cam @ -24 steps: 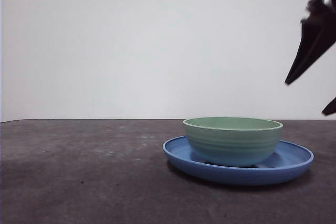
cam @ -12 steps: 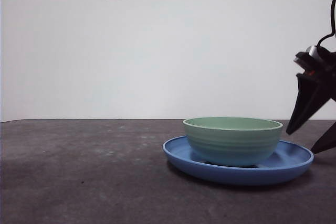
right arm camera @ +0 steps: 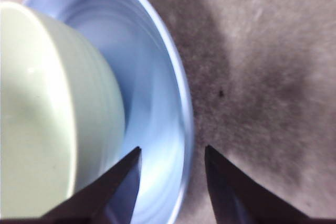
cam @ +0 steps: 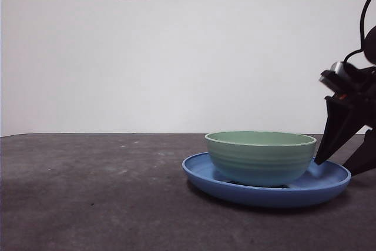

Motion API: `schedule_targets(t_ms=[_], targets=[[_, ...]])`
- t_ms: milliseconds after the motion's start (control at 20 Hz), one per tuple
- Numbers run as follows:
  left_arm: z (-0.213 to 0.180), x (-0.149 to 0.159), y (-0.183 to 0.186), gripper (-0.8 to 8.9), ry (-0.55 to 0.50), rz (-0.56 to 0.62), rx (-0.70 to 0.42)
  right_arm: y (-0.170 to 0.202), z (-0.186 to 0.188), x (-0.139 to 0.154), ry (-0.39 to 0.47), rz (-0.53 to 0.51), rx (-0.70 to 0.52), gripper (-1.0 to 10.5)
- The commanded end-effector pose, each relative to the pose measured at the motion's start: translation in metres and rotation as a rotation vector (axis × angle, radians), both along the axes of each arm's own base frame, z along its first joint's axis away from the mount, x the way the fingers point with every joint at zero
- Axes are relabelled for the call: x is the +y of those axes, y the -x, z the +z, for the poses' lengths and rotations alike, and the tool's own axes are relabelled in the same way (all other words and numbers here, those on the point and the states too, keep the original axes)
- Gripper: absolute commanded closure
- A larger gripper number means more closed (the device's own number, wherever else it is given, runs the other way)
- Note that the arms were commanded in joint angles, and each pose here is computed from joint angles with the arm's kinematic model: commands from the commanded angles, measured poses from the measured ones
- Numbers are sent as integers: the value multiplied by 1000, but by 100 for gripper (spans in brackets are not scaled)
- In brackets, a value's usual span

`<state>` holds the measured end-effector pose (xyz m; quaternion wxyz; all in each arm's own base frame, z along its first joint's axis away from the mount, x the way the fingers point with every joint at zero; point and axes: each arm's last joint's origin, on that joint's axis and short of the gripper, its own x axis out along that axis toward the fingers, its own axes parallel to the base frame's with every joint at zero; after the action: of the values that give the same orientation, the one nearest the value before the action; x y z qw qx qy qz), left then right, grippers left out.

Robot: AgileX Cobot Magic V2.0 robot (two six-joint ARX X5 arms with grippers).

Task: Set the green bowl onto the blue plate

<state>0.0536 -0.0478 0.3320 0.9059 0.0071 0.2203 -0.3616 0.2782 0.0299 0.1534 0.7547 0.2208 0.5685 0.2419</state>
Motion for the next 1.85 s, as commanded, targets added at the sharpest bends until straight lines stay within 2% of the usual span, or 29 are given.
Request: schedule_targets(t_ms=[50,200,400,650,900,1100,1400,1850], targets=[[3,0,0,211,12,-1,-10,-7,-5,4,6,19,10,815],[3,0,0,211,11,-1,-11,-7,-8,6,57,11,17,935],[3,0,0,211,12,-1,-11,-8,-6,6,65,5,22,940],[3,0,0,211,11,-1,-11,-21,19,14,62,29,9,940],[3,0,0,211,11,-1,-11,-36,54,42,42,73,-33,940],[3,0,0,211,11,-1,-11,-36,66,75,20,127,-50,940],[3,0,0,211,11,-1,-11,-40,38,112,20,204,-4,940],[3,0,0,211,11,-1,-11,-49,8,117,43,193,52,940]])
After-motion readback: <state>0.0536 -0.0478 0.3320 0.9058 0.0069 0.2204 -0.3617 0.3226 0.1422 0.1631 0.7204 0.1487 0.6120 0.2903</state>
